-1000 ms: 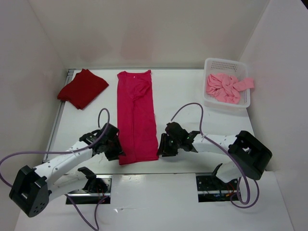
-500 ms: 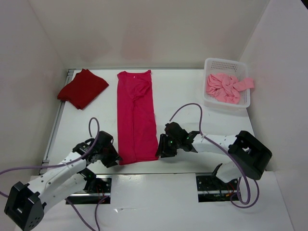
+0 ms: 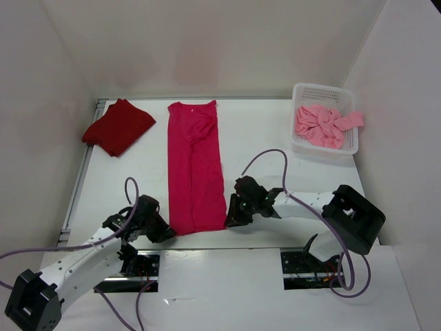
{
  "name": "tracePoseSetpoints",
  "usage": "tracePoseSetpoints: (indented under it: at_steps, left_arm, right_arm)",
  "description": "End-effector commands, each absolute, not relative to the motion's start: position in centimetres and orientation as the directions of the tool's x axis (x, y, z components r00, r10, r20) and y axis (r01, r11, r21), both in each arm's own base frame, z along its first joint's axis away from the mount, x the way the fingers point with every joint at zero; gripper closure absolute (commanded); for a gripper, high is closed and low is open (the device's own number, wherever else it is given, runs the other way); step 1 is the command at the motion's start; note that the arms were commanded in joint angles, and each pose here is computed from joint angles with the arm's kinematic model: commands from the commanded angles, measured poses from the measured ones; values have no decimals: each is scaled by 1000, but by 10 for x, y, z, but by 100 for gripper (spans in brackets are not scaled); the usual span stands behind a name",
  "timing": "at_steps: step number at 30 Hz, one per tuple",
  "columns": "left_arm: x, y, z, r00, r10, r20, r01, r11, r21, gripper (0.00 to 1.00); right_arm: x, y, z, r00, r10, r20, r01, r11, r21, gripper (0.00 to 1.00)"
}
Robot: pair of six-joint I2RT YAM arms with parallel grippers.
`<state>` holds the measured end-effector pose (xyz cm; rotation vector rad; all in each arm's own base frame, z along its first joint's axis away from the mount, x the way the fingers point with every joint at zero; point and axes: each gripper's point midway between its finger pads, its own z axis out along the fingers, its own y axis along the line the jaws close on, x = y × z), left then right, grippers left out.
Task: Fold and stack the t-shirts
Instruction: Grab the bottom of the folded rectangular tshirt with both arms
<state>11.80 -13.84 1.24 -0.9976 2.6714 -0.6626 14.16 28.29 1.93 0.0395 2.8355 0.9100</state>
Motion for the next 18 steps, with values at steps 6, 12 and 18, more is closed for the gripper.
tracePoseSetpoints:
  at_steps: [6, 12, 18]
  left_arm:
    - [117, -141, 21, -748, -663, -35, -557, 656, -510, 96]
    - [125, -146, 50, -798, -597, -84, -471, 704, -531, 100]
    - [170, -150, 101, -783, -602, -156, -409, 688, -599, 100]
  right_arm:
    - [148, 298, 26, -983, 79, -163, -37, 792, 609, 89]
    - [143, 297, 45, -980, 72, -184, -56, 791, 610, 100]
    - [201, 283, 103, -934, 157, -320, -88, 768, 635, 100]
